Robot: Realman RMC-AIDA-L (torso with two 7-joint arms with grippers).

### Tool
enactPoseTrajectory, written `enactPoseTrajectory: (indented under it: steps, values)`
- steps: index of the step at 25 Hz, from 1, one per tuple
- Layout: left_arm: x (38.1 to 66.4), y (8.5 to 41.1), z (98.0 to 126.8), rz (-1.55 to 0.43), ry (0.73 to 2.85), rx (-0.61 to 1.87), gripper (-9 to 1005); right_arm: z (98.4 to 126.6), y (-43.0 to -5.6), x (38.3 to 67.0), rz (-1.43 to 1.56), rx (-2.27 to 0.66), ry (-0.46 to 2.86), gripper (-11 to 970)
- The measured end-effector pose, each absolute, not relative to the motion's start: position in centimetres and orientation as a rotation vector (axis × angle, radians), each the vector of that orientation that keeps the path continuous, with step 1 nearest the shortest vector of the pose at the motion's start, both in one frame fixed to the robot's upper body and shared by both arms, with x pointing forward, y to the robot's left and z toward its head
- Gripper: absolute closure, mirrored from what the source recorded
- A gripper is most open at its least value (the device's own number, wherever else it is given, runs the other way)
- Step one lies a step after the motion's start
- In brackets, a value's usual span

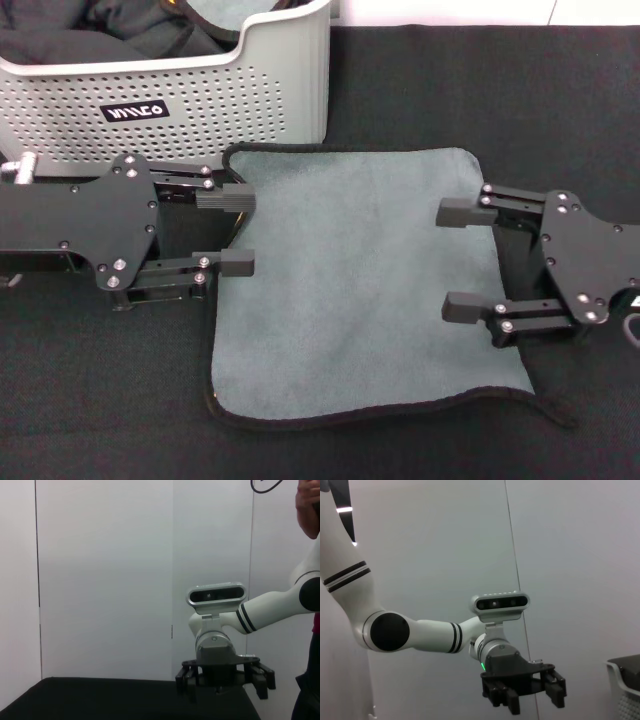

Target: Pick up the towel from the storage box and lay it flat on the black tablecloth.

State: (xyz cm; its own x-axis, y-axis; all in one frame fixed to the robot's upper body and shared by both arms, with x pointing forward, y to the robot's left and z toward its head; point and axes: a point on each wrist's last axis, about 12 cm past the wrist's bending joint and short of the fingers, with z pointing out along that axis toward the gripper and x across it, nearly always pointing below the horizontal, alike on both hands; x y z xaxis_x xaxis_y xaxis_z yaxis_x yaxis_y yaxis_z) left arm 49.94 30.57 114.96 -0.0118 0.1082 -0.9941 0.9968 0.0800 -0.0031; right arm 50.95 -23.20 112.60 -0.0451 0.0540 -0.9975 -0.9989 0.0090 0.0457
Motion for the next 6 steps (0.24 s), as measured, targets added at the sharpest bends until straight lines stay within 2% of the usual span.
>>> enactPoseTrajectory:
  steps: [6]
  values:
    - [49.77, 30.59, 114.48, -1.129, 1.33, 1.191, 481, 112.37, -22.27, 51.39, 1.255, -1.177, 1.233, 157]
